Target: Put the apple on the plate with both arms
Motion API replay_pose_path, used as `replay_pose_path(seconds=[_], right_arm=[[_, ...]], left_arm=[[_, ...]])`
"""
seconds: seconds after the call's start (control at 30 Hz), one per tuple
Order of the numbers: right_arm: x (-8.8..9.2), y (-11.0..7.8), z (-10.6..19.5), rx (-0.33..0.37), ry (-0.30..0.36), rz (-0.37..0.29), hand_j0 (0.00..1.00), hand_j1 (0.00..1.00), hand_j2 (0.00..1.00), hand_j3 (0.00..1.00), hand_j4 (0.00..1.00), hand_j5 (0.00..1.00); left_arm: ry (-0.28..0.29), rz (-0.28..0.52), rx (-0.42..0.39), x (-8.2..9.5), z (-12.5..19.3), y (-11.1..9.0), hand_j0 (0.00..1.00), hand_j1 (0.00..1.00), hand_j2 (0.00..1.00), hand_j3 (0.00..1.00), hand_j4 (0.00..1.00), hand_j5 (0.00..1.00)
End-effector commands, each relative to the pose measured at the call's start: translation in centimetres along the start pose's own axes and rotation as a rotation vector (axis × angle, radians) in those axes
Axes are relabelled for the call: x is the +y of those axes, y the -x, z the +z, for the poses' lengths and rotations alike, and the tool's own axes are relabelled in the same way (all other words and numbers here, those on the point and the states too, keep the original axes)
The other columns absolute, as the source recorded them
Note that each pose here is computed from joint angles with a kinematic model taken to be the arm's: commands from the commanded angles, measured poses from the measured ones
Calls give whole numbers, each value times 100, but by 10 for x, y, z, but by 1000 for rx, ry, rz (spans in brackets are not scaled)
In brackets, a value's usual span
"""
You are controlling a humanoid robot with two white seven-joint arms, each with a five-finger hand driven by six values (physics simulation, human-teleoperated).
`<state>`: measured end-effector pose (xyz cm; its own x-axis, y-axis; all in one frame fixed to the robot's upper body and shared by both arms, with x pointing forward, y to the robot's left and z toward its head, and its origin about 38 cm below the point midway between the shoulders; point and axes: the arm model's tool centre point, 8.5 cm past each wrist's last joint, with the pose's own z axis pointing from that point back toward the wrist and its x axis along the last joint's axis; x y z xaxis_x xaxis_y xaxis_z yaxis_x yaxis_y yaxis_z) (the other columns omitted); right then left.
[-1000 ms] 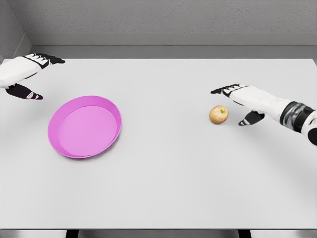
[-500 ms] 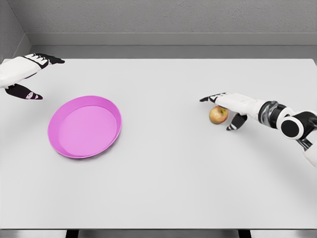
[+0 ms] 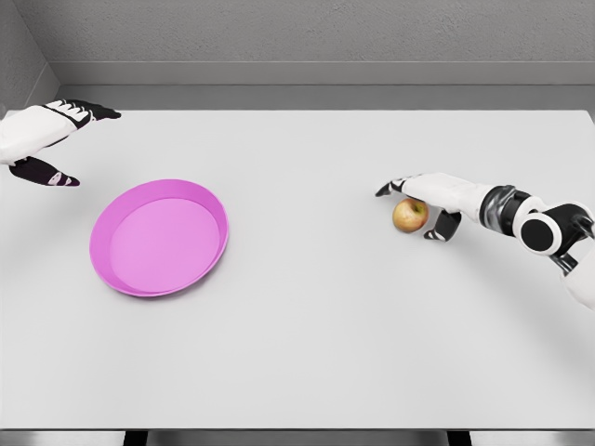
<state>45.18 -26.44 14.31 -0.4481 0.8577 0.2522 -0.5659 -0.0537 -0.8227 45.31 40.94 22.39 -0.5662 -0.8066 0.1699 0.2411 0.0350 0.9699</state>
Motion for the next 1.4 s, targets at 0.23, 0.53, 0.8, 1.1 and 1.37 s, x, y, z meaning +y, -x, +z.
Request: replay_pose_path(seconds=[0.23, 0.53, 0.8, 1.1, 1.37], right_arm=[[1, -1, 1, -7, -27, 5, 50, 50, 50, 50, 50, 50], [-1, 0, 3, -5, -25, 10, 43, 43, 43, 43, 43, 43], [-11, -8, 13, -27, -4, 44, 41, 41, 41, 41, 41, 41], [-26, -42, 18, -113, 35, 99, 41, 41, 41, 41, 41, 41], [-27, -86, 16, -228, 35, 134, 41, 41, 41, 41, 41, 41]], left_arm=[[-5, 5, 0, 1, 0, 0, 100, 100, 100, 100, 100, 100], [-5, 5, 0, 1, 0, 0, 100, 100, 100, 100, 100, 100], [-5, 5, 0, 1, 0, 0, 100, 100, 100, 100, 100, 100], [-5, 5, 1, 1, 0, 0, 100, 100, 100, 100, 100, 100], [-5, 6, 1, 1, 0, 0, 100, 100, 100, 100, 100, 100]])
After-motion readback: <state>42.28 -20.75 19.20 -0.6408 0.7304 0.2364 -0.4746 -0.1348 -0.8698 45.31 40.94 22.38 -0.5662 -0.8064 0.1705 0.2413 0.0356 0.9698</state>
